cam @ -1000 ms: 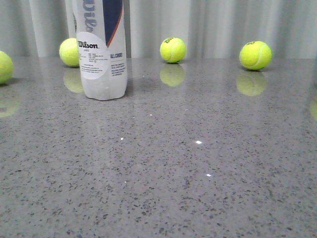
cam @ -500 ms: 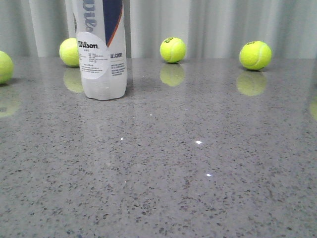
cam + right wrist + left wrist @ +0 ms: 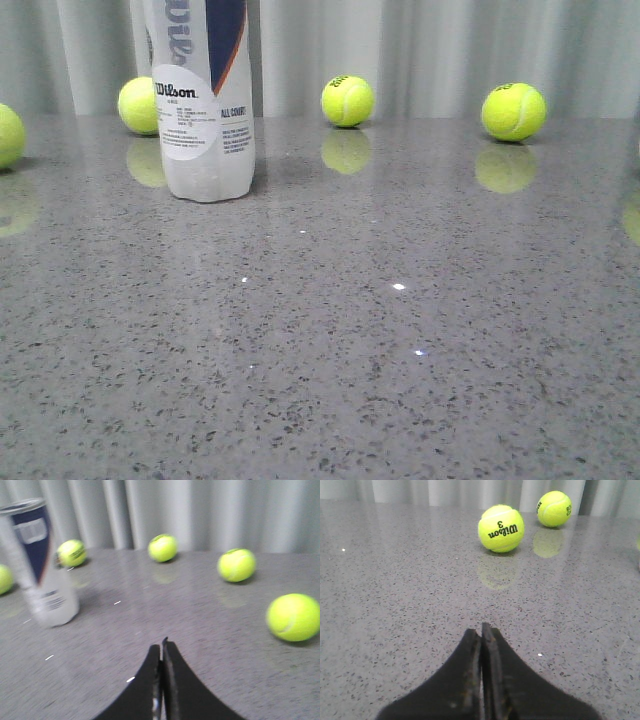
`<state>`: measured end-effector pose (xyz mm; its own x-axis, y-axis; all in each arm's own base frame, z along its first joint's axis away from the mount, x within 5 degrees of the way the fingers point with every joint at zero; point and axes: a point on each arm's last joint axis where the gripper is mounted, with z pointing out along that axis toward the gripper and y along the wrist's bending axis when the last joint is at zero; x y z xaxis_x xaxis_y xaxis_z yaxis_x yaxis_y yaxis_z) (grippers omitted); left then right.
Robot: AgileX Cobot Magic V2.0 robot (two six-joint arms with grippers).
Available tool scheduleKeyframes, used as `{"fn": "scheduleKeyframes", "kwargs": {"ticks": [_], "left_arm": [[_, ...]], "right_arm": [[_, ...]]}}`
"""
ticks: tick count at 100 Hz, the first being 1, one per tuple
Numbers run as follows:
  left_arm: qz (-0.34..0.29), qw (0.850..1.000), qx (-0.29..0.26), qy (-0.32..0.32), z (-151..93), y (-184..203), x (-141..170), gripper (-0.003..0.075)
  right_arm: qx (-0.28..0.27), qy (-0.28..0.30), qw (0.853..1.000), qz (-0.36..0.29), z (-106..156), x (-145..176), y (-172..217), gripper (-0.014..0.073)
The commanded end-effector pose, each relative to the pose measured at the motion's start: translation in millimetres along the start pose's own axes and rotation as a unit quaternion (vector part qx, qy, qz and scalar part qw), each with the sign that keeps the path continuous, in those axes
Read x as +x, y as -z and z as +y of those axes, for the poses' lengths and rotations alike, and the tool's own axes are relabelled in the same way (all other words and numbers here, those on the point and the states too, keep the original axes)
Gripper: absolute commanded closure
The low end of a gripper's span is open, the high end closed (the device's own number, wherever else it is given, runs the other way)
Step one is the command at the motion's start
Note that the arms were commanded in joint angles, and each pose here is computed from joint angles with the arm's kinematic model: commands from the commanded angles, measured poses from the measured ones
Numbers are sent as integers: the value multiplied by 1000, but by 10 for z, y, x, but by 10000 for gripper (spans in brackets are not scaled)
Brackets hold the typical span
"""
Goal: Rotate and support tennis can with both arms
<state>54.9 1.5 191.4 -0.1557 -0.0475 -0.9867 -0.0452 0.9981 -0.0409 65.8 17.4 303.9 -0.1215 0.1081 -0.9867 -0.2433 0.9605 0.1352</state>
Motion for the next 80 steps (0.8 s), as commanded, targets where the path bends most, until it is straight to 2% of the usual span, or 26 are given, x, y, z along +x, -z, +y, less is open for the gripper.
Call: {"fn": "scheduleKeyframes", "kwargs": {"ticks": [1,13,27,43,61,80], "left_arm": [[-38,999,1,11,4,-10,63,741],[-38,999,1,11,4,-10,63,741],[-38,999,1,11,4,-10,63,741],[-38,999,1,11,4,-10,63,741],[-38,999,1,11,4,-10,63,741],[-39,999,1,11,4,-10,61,741]], "right_arm": [[37,7,996,-83,-61,-54,-40,659],[107,14,991,-73,-204,186,-94,659],[156,15,987,-41,-312,454,-107,659],[164,19,985,-54,-320,635,-34,659],[155,33,982,-102,-317,871,21,659],[154,53,978,-132,-292,865,94,659]]}}
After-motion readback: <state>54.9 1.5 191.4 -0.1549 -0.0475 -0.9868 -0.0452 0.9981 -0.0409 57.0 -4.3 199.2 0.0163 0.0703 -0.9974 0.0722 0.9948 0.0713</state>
